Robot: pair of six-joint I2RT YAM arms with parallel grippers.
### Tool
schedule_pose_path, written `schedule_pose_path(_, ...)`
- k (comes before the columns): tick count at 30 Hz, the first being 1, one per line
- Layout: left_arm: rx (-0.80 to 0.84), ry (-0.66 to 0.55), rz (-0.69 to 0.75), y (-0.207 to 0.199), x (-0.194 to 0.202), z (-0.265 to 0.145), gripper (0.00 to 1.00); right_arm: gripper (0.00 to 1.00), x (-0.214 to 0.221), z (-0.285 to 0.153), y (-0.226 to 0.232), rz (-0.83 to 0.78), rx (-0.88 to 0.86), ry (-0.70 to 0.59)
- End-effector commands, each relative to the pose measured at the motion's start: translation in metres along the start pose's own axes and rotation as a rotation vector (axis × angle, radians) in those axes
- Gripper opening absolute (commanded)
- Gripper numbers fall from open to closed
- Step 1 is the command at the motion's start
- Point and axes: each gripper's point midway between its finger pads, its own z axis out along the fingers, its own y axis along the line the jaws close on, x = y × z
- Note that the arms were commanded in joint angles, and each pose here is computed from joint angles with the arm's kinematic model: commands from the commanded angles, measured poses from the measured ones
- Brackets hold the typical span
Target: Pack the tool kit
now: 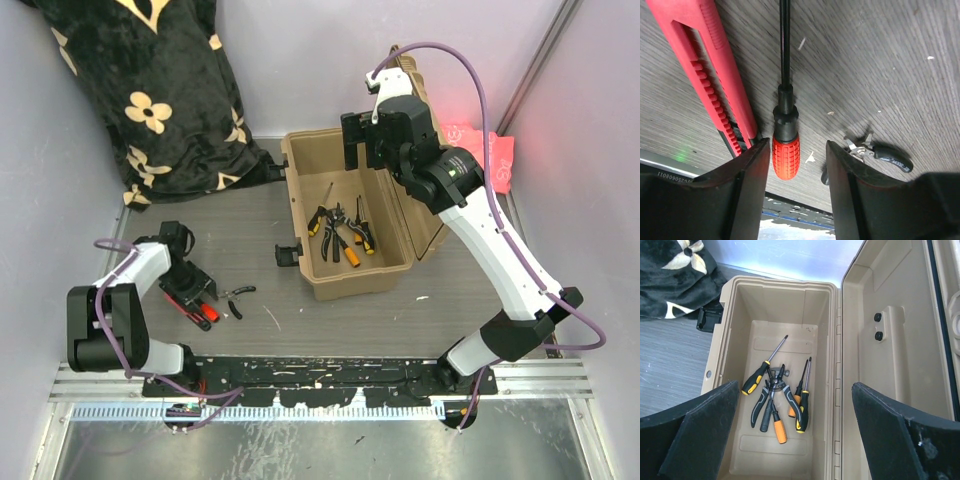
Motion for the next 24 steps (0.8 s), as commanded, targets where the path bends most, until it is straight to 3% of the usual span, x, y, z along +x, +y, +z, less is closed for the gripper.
schedule_pose_path(1,-0.003,-0.022,-0.021,-0.001,-0.005,0.008,0.47,1.00,-0.030,-0.021,-0.007,0.029,0.002,-0.097)
schedule_pose_path(7,-0.023,-0.009,-0.025,0.005,-0.001,0.017,0.35,1.00,-0.033,-0.022,-0.009,0.026,0.007,-0.100)
schedule_pose_path(9,-0.027,0.008,-0.027,0.007,0.003,0.019,0.23,1.00,-0.034,-0.023,-0.010,0.027,0.010,-0.102)
schedule_pose_path(11,-0.033,0.016,-0.027,0.009,0.005,0.018,0.02,1.00,-0.033,-0.023,-0.011,0.026,0.013,-0.102)
schedule_pose_path(15,-0.003,-0.021,-0.015,-0.006,-0.010,-0.014,0.00,1.00,-0.034,-0.026,-0.015,0.027,0.024,-0.105)
schedule_pose_path(19,0.252,-0.147,-0.036,-0.080,-0.054,-0.091,0.00,1.00,-0.033,-0.026,-0.017,0.028,0.029,-0.105)
schedule_pose_path(24,0.705,-0.389,0.147,-0.211,-0.092,-0.224,0.00,1.00,-0.039,-0.019,-0.012,0.033,0.020,-0.122)
